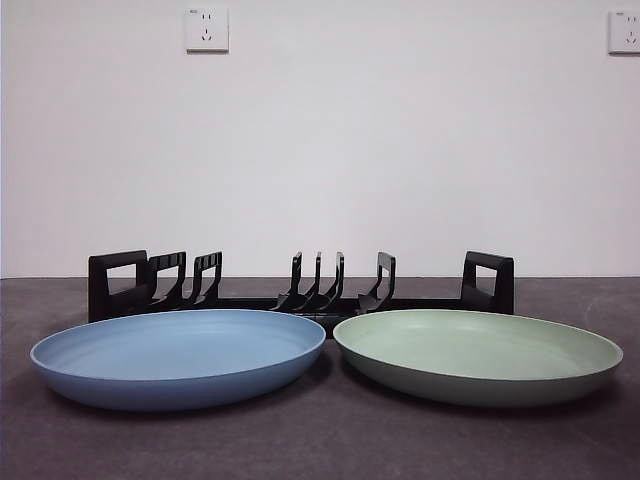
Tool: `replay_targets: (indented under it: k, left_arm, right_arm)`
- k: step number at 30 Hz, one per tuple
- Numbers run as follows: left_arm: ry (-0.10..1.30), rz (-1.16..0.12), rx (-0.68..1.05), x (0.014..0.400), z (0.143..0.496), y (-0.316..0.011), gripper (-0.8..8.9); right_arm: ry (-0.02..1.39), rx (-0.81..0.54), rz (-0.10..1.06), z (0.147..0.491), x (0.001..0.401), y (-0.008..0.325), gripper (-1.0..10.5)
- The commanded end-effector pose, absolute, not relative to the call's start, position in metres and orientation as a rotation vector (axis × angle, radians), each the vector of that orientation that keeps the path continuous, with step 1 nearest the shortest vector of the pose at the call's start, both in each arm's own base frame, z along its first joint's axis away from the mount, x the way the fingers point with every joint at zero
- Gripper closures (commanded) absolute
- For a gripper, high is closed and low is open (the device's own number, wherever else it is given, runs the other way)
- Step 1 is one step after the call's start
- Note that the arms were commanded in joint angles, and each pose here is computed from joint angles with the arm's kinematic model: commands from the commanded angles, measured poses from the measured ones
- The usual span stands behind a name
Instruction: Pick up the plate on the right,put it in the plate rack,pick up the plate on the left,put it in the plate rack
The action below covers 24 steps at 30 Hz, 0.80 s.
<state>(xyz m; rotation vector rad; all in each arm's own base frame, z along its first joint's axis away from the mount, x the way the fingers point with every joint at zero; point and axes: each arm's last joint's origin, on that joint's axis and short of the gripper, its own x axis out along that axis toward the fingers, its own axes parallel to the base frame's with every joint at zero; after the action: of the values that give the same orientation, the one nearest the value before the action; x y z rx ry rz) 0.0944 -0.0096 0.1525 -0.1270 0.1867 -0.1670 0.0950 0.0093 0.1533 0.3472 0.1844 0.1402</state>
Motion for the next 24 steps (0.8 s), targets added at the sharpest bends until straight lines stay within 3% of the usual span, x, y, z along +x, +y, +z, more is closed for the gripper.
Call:
replay_targets:
  k: [1,15,20,24]
  left_arm:
    - [0.21,-0.18,-0.203,0.094,0.152,-0.01,8.21]
    - [0.304,-0.174,-0.237,0.113,0.21,-0.012,8.21]
    - [0.394,-0.262,-0.236,0.136,0.233,-0.016,8.21]
    - [0.489,-0.356,-0.263,0.16,0.243,-0.02,8.21]
  right_arm:
    - [0.195,0.379,0.138,0.155,0.095,0.009,9.6]
    - [0.376,0.364,0.106,0.203,0.124,0.011,9.6]
    - [0.533,0.325,0.091,0.213,0.151,0.013,9.6]
    - [0.657,0.291,0.182,0.217,0.173,0.017,9.6]
